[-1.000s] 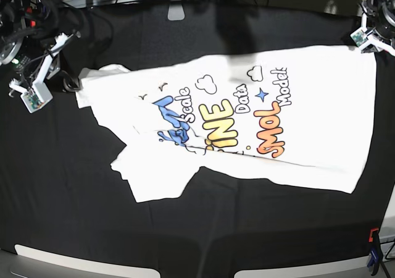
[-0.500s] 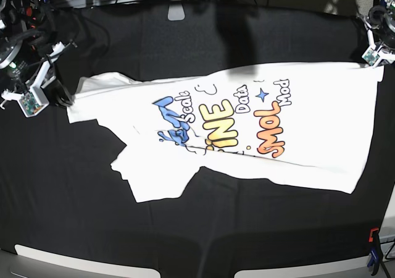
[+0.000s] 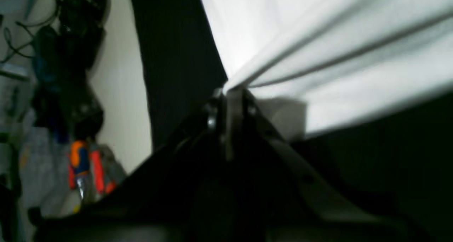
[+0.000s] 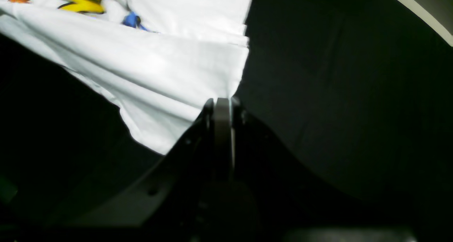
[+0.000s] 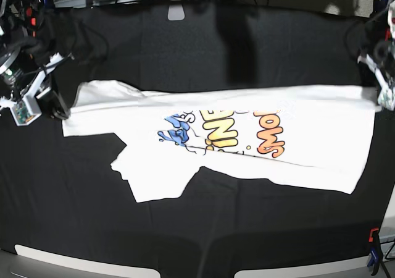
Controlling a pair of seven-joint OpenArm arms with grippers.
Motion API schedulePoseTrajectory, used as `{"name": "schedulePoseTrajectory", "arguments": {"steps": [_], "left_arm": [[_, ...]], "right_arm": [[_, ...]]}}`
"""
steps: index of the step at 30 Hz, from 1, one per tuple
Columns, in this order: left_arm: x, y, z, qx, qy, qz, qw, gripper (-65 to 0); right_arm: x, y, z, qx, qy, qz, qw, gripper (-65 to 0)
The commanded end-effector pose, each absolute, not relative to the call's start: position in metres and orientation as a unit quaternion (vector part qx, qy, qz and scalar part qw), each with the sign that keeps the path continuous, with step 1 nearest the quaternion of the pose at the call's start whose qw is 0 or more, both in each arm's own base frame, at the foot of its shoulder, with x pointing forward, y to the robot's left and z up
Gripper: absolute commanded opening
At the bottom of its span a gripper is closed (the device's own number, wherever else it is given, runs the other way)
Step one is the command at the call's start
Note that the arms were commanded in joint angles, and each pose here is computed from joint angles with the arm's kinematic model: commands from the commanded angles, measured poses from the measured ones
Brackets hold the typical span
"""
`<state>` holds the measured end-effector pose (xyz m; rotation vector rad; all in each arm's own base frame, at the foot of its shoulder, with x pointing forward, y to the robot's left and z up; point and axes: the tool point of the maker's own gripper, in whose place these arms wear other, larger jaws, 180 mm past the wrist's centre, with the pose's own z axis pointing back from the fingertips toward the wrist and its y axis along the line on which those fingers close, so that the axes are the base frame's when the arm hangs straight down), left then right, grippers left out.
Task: Layout the t-shirt on the table in an organized manner, then fold the t-shirt properly
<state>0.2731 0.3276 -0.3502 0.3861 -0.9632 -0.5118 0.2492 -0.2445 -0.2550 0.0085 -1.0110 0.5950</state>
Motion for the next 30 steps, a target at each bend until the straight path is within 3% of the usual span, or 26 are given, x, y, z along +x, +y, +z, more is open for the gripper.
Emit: {"name": "schedulePoseTrajectory", "arguments": {"steps": [1, 6, 8, 10, 18, 22, 30], "left_arm": [[0.287, 0.335, -0.333, 0.198, -0.472, -0.237, 0.826, -65.0], [0.309, 0.333, -0.318, 0.194, -0.487, -0.224, 0.821, -63.5], [0.312, 0.332, -0.316, 0.193, -0.490, -0.227, 0.820, -49.6], [0.312, 0.330, -0.316, 0.190, -0.489, -0.229, 0.820, -44.4], [0.307, 0.313, -0.327, 0.150, -0.472, -0.270, 0.826, -44.6], [0.296, 0.286, -0.340, 0.096, -0.448, -0.346, 0.819, -44.6], [0.290, 0.277, -0.382, 0.153, -0.386, -0.482, 0.771, -44.6]], "right_arm": [[0.255, -0.248, -0.245, -0.004, -0.490, 0.282, 0.825, -65.0], [0.254, -0.249, -0.248, -0.004, -0.484, 0.278, 0.830, -65.0], [0.253, -0.247, -0.249, 0.002, -0.487, 0.272, 0.830, -65.0], [0.252, -0.245, -0.251, 0.006, -0.489, 0.265, 0.831, -65.0], [0.251, -0.241, -0.255, 0.014, -0.492, 0.253, 0.833, -65.0], [0.251, -0.241, -0.255, 0.015, -0.493, 0.253, 0.833, -65.0], [0.250, -0.242, -0.255, 0.014, -0.492, 0.253, 0.833, -65.0]]}}
